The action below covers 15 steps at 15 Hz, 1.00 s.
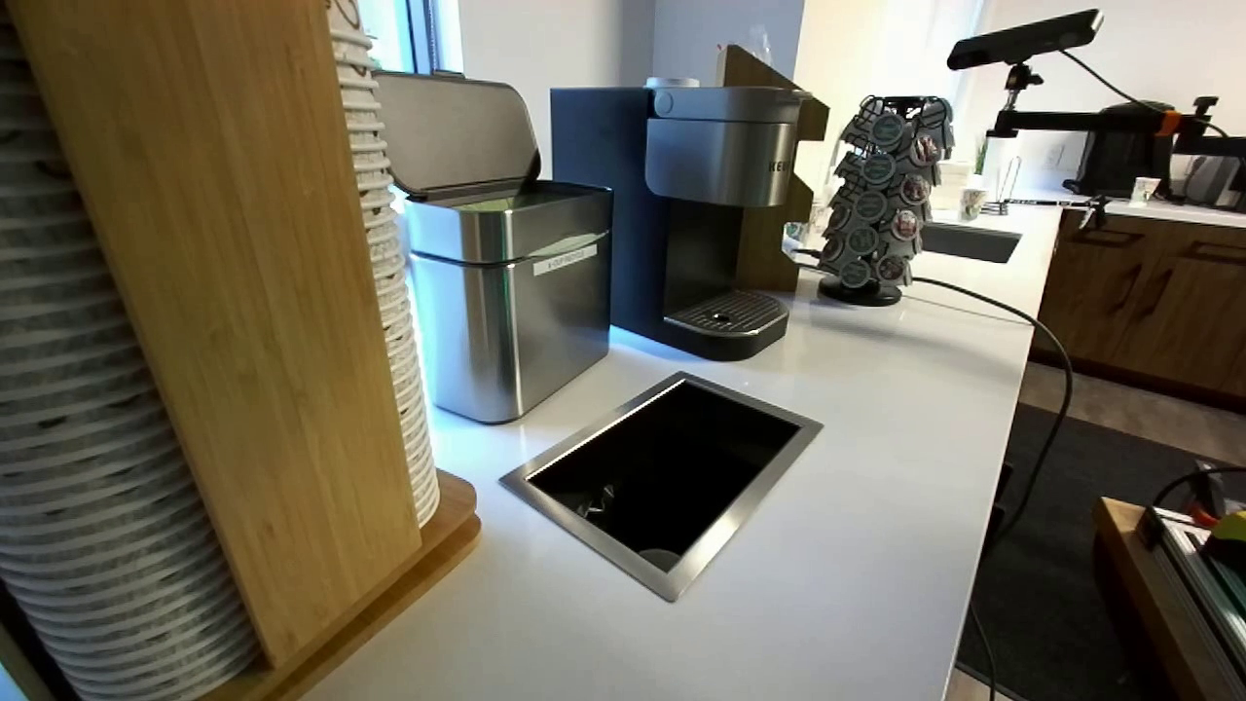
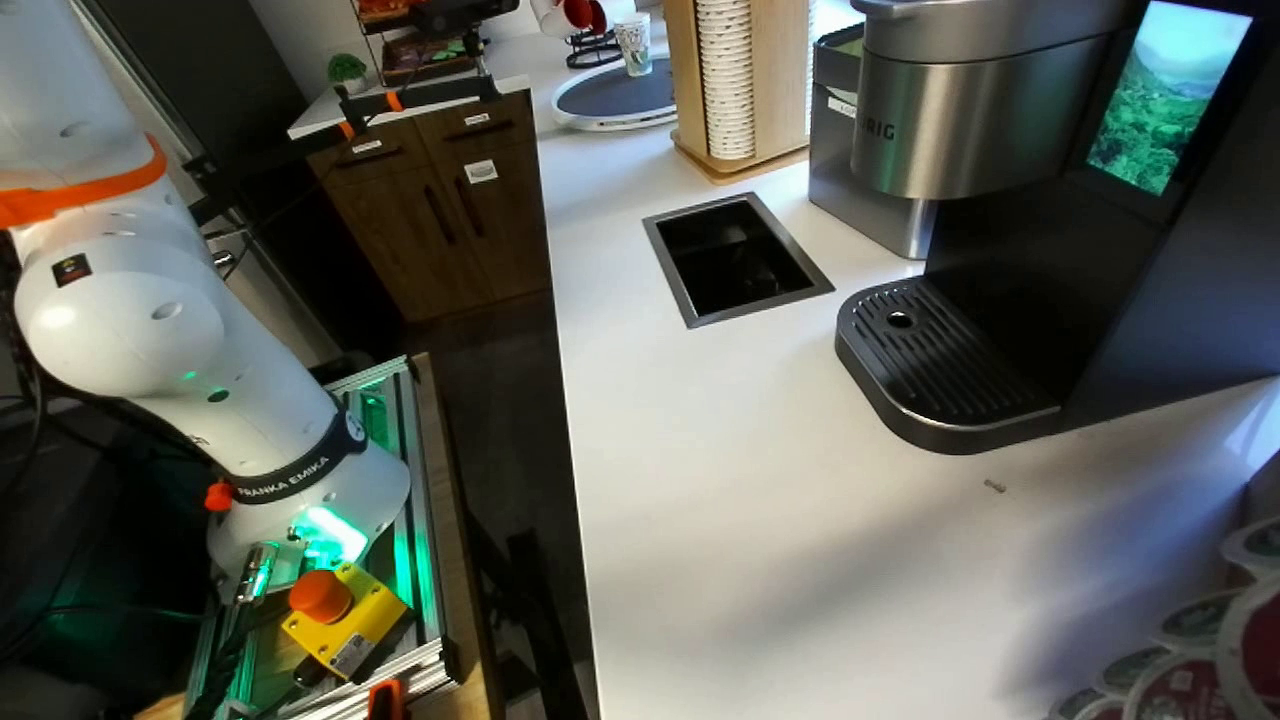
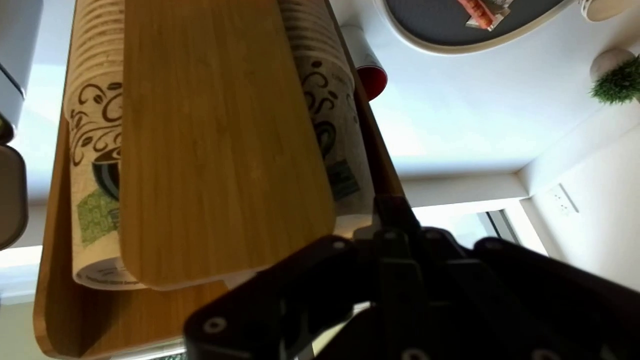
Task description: Rotate the coffee cup holder.
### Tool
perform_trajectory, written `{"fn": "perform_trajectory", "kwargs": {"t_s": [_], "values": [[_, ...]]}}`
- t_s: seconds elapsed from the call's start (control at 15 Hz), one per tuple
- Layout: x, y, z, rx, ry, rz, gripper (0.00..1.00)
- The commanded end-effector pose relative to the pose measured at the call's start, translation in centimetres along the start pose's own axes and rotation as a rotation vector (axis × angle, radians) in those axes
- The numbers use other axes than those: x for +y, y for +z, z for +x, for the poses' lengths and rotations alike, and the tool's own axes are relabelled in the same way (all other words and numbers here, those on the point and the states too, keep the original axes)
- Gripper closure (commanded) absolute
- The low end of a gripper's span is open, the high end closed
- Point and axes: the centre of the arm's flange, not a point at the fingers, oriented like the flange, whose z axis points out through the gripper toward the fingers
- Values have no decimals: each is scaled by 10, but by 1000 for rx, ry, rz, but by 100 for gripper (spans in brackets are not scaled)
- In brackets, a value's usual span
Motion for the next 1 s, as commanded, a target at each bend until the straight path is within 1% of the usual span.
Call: {"fn": "perform_trajectory", "kwargs": {"t_s": [0.0, 0.47, 0.73, 0.93], "values": [[3, 7, -1, 27, 3, -12, 100], [17, 8, 8, 53, 13, -60, 100], [26, 7, 13, 66, 17, -112, 100], [34, 6, 19, 83, 23, -136, 100]]}}
